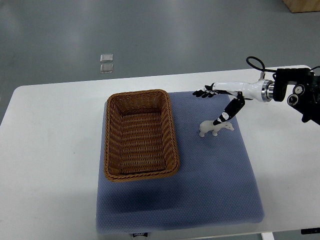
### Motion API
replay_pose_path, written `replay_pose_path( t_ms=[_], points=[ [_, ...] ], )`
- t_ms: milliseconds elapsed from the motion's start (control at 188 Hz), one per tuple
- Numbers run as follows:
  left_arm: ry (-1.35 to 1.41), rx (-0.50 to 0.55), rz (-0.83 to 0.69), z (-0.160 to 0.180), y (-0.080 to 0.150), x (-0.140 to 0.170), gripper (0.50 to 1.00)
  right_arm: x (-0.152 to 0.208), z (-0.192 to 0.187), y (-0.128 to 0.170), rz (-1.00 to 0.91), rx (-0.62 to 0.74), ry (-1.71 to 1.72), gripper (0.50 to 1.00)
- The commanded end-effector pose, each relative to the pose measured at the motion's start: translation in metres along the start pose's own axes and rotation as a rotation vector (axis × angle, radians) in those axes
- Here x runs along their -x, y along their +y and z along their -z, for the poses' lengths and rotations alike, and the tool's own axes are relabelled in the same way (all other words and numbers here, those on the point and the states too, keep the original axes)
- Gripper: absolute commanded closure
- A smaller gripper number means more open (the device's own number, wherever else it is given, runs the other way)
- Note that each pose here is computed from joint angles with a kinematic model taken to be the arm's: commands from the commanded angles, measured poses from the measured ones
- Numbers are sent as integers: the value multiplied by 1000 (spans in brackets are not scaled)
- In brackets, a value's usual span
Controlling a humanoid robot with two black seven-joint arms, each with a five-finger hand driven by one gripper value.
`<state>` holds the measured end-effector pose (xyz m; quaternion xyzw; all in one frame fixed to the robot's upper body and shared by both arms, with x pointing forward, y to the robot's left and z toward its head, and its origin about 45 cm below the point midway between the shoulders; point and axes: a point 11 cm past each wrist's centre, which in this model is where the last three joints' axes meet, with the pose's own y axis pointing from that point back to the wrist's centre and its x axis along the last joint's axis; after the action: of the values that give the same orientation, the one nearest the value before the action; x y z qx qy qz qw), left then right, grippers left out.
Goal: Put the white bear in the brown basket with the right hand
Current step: 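Lower the right hand down over the white bear figurine, then close the right hand fingers around the white bear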
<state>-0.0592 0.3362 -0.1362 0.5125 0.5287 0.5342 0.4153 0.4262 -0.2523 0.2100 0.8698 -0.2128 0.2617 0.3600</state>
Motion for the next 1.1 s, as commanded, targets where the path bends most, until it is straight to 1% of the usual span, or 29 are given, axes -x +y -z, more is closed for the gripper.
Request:
replay_pose_path(
  t_ms=[0, 74, 218, 494, 601, 622, 659, 717, 733, 850, 872, 888, 919, 957, 983, 1095],
  points=[
    [0, 0, 0, 0, 0, 0, 500, 5, -4, -1, 10, 22, 56, 574],
    [0, 0, 0, 0, 0, 0, 500, 9, -5, -2, 12, 29, 82, 574],
    [0, 0, 0, 0, 0, 0, 500, 17, -2, -6, 27, 1, 123, 579],
    [0, 0, 0, 0, 0, 0, 500, 24, -9, -9, 18, 22, 177, 585],
    [0, 0, 0, 0, 0, 0, 500, 28, -13, -9, 31, 35, 181, 599],
    [0, 0, 0, 0, 0, 0, 500, 28, -14, -10, 33, 40, 184, 605],
    [0, 0, 0, 0, 0, 0, 500, 29, -17, -9, 35, 47, 183, 636],
    [0, 0, 0, 0, 0, 0, 500, 29, -17, -10, 36, 49, 184, 654],
    [0, 0, 0, 0, 0, 0, 500, 29, -17, -10, 36, 49, 184, 670],
    [0, 0, 0, 0, 0, 0, 500, 31, -16, -12, 39, 44, 184, 711],
    [0, 0, 0, 0, 0, 0, 500, 30, -15, -12, 38, 44, 185, 728],
    [0, 0, 0, 0, 0, 0, 500, 31, -15, -13, 39, 42, 185, 752],
    [0, 0, 0, 0, 0, 0, 500, 30, -14, -13, 39, 41, 189, 777],
    [0, 0, 0, 0, 0, 0, 500, 29, -13, -14, 41, 39, 192, 789],
    [0, 0, 0, 0, 0, 0, 500, 28, -12, -14, 40, 39, 195, 814],
    [0, 0, 0, 0, 0, 0, 500, 28, -12, -14, 41, 39, 195, 826]
  ],
)
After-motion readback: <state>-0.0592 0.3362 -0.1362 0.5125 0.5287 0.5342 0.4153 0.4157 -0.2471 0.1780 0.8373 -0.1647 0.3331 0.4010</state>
